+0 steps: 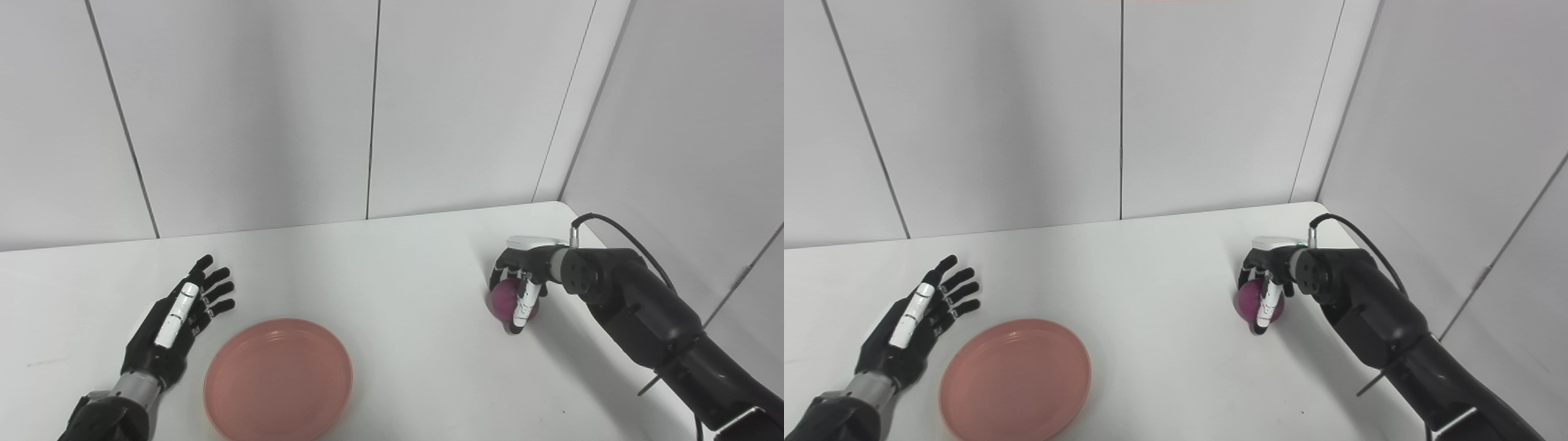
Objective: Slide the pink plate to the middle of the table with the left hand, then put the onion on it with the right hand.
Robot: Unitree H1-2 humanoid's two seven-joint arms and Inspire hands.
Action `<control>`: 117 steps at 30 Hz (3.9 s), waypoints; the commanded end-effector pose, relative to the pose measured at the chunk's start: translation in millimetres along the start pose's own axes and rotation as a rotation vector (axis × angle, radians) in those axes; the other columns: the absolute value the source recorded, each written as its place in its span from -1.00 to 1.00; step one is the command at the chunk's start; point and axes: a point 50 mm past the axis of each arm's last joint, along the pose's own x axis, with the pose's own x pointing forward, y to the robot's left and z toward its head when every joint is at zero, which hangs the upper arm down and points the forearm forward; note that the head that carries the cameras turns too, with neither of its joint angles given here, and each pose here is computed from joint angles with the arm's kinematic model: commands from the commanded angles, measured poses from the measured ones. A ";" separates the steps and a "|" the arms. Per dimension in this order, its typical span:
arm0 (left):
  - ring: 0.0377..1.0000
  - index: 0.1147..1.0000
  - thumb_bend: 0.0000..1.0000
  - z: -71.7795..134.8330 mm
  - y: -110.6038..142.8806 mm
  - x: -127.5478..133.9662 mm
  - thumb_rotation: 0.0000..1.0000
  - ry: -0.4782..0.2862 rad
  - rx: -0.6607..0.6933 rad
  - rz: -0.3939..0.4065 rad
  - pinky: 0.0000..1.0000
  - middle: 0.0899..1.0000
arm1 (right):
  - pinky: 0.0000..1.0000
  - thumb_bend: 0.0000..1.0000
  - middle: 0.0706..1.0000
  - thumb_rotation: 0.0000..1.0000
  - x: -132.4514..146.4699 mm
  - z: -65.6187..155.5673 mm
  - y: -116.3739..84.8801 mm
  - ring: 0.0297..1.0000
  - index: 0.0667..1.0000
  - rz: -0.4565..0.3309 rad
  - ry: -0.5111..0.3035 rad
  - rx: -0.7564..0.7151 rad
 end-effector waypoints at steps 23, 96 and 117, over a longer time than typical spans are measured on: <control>0.74 0.86 0.27 -36.0 1.7 -10.9 0.51 0.146 -0.026 0.022 0.64 0.75 | -0.33 0.06 -0.06 -1.00 -37.2 14.8 -60.7 -0.15 -0.12 -0.127 -0.102 -0.066; 0.59 0.74 0.60 -86.5 -86.8 19.0 0.44 0.152 -0.047 0.003 0.45 0.65 | -0.43 0.04 -0.26 -1.00 -77.0 246.5 -38.8 -0.30 -0.02 -0.184 -0.798 -0.327; 0.58 0.77 0.62 -84.3 -86.0 21.2 0.45 0.156 -0.027 0.005 0.44 0.62 | -0.44 0.04 -0.27 -1.00 -60.5 256.1 -0.7 -0.34 -0.04 -0.113 -0.809 -0.398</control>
